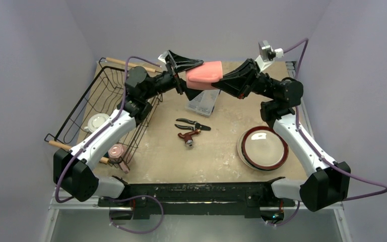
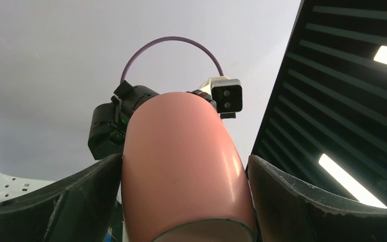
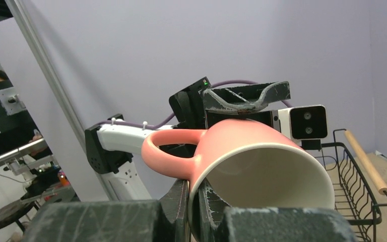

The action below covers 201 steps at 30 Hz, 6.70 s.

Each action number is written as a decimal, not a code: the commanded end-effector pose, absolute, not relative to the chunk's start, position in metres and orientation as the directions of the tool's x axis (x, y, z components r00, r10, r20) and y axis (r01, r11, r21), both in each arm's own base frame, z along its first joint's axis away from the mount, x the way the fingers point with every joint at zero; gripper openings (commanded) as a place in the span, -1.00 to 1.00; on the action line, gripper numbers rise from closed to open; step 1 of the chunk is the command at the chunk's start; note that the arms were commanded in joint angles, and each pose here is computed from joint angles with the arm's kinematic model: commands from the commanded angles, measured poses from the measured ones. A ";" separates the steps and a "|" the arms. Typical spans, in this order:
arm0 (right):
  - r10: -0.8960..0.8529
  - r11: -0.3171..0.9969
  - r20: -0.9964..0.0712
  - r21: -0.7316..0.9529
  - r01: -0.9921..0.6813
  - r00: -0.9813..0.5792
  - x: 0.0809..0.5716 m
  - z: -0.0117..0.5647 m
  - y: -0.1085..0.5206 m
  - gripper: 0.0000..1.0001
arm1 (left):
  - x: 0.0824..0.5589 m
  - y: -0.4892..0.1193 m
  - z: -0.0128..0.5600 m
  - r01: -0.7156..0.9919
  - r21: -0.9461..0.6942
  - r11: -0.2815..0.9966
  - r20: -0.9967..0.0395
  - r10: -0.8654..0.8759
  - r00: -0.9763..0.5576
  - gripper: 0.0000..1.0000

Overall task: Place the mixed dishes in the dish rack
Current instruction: Turn the cup upside down in the dish rack.

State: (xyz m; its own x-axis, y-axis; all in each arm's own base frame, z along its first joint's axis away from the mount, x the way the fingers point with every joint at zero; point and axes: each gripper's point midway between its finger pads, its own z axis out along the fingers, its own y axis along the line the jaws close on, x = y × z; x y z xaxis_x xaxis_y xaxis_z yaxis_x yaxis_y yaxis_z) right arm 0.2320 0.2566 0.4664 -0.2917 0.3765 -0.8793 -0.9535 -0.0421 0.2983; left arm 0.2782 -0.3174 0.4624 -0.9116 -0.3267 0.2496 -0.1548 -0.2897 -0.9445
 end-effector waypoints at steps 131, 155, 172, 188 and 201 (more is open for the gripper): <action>0.135 0.486 -0.804 0.563 -0.668 -0.579 0.312 0.361 0.250 0.81 | 0.286 0.010 0.102 -0.096 0.056 0.994 -0.336 -0.072 -0.939 -0.96; 0.131 0.481 -0.791 0.578 -0.659 -0.598 0.315 0.350 0.253 0.82 | 0.266 0.015 0.113 -0.151 0.075 0.986 -0.331 -0.118 -0.936 0.82; 0.133 0.482 -0.790 0.579 -0.657 -0.598 0.315 0.350 0.253 0.82 | 0.265 0.008 0.139 -0.151 0.020 0.988 -0.383 -0.132 -0.914 0.94; 0.145 0.485 -0.767 0.606 -0.631 -0.626 0.321 0.343 0.255 0.82 | 0.247 0.020 0.141 -0.178 0.090 0.980 -0.356 -0.135 -0.925 0.69; 0.178 0.593 -0.651 0.669 -0.448 -0.738 0.352 0.304 0.253 0.78 | 0.243 -0.012 0.223 -0.303 -0.183 0.935 -0.516 -0.354 -0.780 1.00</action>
State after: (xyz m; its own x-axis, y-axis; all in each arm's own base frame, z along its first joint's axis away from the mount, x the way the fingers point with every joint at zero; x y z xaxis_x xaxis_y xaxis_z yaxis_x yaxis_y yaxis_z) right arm 0.3363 0.2575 0.2997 -0.7267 0.1213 -0.6762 -0.5235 0.5396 0.6594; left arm 0.2476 0.0072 0.1937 -0.8370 -0.2513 -0.4862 -0.2718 0.9619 -0.0293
